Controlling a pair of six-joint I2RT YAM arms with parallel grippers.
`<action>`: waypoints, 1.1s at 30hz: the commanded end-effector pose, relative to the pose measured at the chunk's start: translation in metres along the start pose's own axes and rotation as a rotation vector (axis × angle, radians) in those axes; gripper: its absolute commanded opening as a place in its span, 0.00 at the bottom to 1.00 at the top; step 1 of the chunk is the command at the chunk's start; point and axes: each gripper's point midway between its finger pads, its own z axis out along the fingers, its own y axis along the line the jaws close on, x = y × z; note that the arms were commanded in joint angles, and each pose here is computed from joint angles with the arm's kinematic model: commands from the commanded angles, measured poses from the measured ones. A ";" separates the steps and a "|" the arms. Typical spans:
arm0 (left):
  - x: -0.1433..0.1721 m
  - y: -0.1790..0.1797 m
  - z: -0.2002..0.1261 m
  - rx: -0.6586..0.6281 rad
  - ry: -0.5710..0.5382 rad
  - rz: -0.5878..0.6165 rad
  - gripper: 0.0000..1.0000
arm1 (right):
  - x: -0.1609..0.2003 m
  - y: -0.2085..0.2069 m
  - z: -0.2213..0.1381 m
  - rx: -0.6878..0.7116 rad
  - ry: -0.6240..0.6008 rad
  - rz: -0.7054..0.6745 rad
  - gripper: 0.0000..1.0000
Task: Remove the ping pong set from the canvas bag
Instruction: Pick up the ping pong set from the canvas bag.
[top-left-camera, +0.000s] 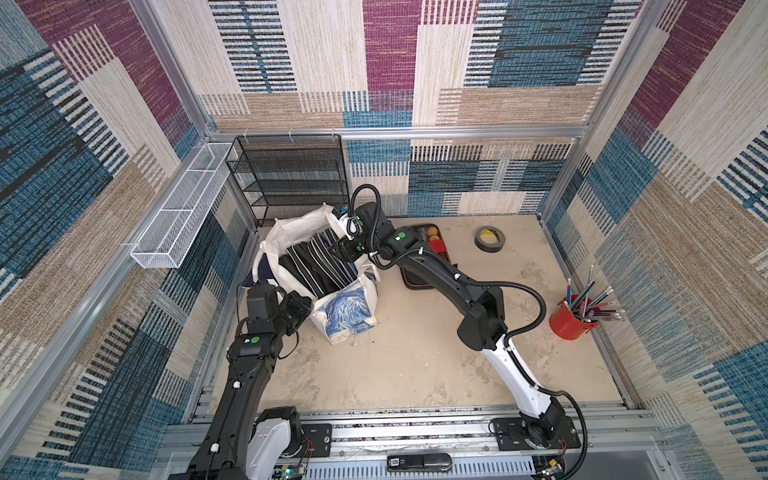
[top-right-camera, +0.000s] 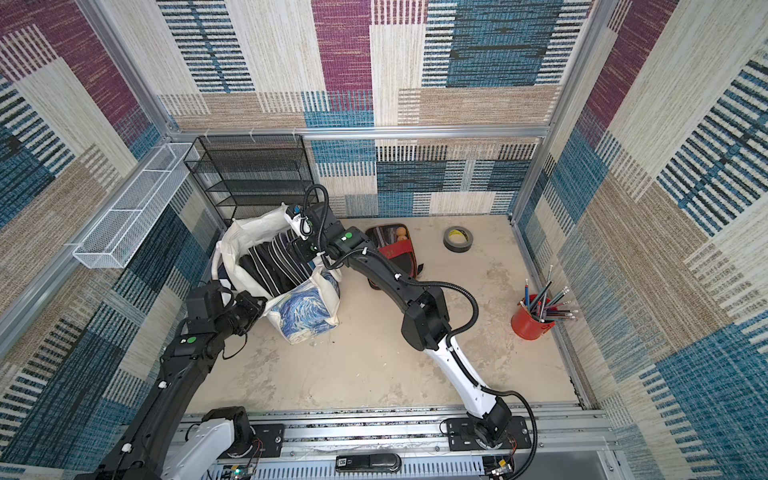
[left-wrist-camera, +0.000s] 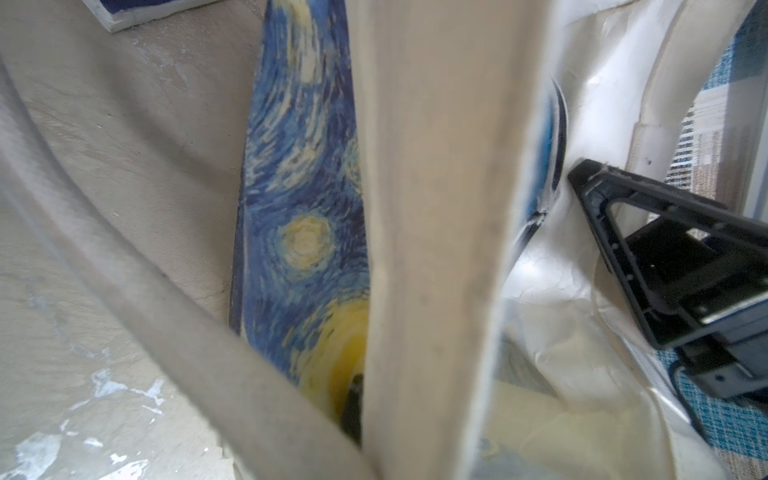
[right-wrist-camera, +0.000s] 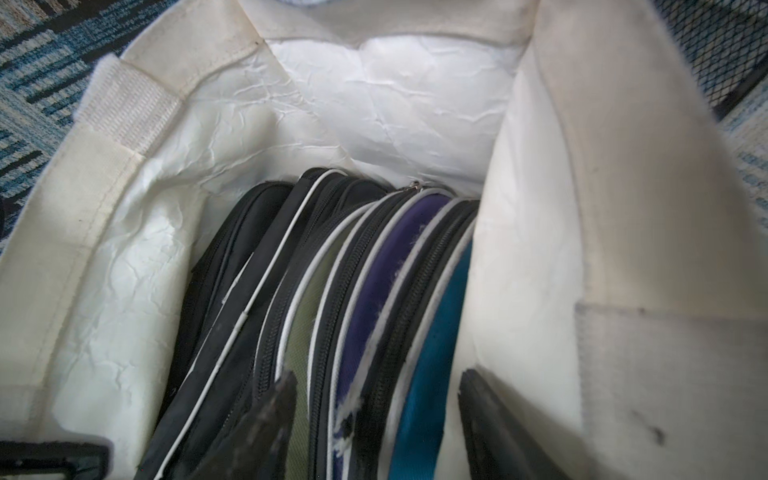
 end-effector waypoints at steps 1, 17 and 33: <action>0.001 -0.002 0.001 0.011 0.011 0.026 0.00 | -0.001 0.004 0.000 0.004 -0.004 -0.009 0.62; 0.000 -0.004 0.000 0.017 0.004 0.032 0.00 | 0.019 -0.018 0.012 0.048 0.042 0.059 0.62; 0.001 -0.005 -0.004 0.024 0.001 0.033 0.00 | 0.042 -0.072 0.011 0.343 0.104 0.040 0.55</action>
